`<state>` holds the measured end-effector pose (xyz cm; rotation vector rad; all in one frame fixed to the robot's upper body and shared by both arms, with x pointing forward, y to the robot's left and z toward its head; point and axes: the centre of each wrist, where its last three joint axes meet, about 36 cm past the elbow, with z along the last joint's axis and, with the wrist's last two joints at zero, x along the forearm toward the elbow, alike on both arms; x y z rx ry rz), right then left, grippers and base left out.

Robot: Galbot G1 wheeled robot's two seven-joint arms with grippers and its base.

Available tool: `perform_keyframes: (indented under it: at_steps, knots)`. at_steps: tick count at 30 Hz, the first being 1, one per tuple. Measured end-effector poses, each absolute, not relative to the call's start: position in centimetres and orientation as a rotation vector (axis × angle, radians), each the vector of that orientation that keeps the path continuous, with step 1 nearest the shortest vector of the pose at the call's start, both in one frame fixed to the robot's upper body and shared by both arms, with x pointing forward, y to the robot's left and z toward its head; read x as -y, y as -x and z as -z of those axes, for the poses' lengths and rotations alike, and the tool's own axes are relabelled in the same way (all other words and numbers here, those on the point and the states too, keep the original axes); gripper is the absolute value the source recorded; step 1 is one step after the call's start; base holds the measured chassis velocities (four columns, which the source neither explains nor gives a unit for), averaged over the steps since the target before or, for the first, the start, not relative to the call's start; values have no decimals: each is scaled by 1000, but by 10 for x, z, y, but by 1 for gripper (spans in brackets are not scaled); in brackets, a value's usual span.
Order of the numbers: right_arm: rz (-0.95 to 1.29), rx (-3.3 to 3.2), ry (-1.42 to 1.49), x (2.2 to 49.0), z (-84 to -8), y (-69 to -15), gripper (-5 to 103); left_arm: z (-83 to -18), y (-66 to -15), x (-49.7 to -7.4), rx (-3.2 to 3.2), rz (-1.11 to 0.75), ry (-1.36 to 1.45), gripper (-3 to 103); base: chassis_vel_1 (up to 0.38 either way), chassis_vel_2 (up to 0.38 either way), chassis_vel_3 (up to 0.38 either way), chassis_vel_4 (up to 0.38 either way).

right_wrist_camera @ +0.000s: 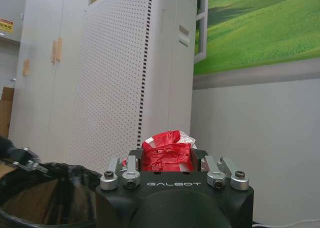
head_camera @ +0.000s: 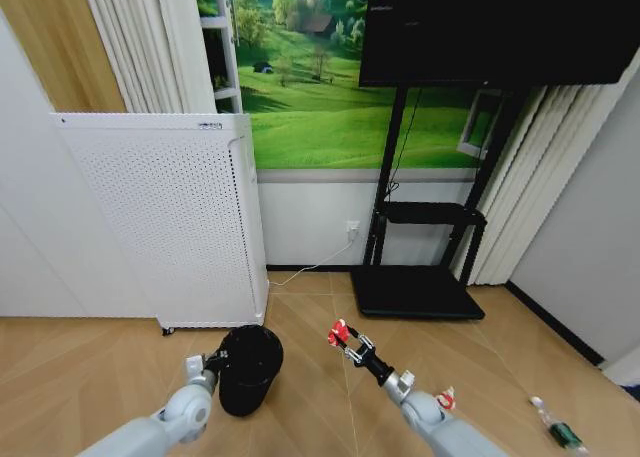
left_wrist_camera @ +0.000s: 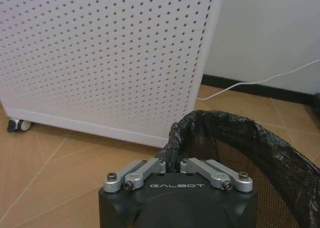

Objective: Pick up the trash bin and place the garbage on the floor into it.

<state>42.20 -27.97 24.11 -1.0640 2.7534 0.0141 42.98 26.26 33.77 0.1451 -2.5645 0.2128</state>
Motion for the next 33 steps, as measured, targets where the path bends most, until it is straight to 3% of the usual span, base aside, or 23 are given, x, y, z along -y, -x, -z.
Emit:
perform_keyframes:
  at_steps: [7, 18, 33]
  knots:
    - [-76, -2693, 1095, 258, -267, -413, 49, -348, -454, -213, 2546, -253, -78, 7, 0, 0, 0, 0]
    - [-81, -2708, 1092, 256, -260, -407, 49, -347, -442, -150, 2507, -240, 76, 7, 0, 0, 0, 0]
    - [-38, -2770, 1099, 259, -222, -401, 49, -357, -430, -140, 2497, -259, 120, 7, 0, 0, 0, 0]
